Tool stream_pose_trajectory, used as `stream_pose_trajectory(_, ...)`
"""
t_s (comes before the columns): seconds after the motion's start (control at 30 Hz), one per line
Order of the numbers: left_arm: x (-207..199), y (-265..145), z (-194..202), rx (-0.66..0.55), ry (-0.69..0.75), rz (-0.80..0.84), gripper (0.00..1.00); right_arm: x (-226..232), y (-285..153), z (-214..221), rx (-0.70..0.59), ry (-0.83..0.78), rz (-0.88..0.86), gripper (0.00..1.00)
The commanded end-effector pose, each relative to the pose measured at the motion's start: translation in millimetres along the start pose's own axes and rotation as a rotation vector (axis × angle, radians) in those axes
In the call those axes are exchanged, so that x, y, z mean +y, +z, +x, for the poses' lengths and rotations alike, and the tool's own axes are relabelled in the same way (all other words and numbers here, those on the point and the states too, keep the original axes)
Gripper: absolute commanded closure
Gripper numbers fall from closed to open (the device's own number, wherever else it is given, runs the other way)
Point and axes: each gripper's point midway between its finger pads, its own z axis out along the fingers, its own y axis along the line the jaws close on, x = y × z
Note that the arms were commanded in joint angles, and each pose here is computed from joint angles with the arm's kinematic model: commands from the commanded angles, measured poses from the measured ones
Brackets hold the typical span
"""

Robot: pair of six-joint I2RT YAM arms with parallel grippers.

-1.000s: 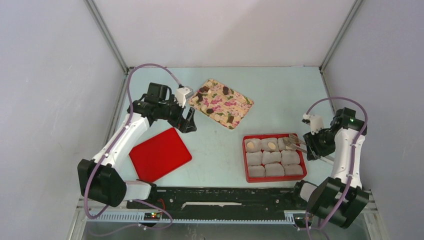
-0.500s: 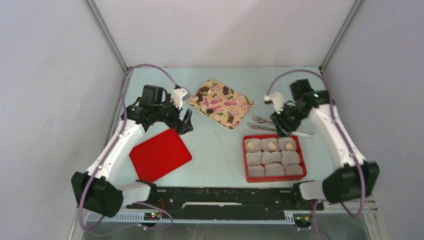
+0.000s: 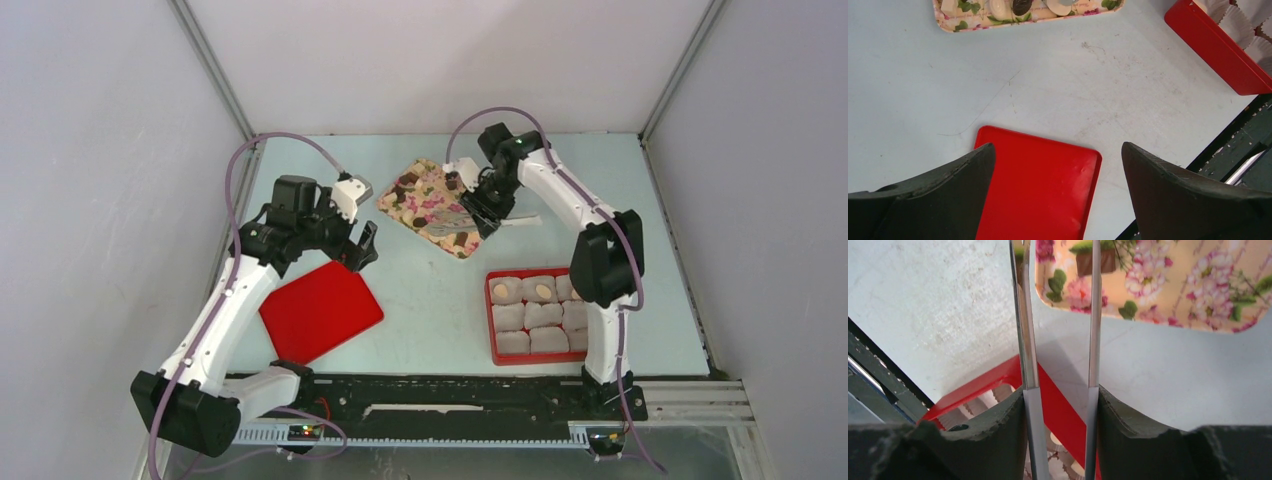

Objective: Pack the chocolate

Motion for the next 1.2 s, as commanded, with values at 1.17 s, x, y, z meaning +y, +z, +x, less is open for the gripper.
stream_pose_trajectory(1.17, 0.6, 8.6, 8.1, 0.014, 0.025, 0.016, 0.00, -4.3, 5.4, -17.4, -0.015, 0.076, -0.007, 0.76)
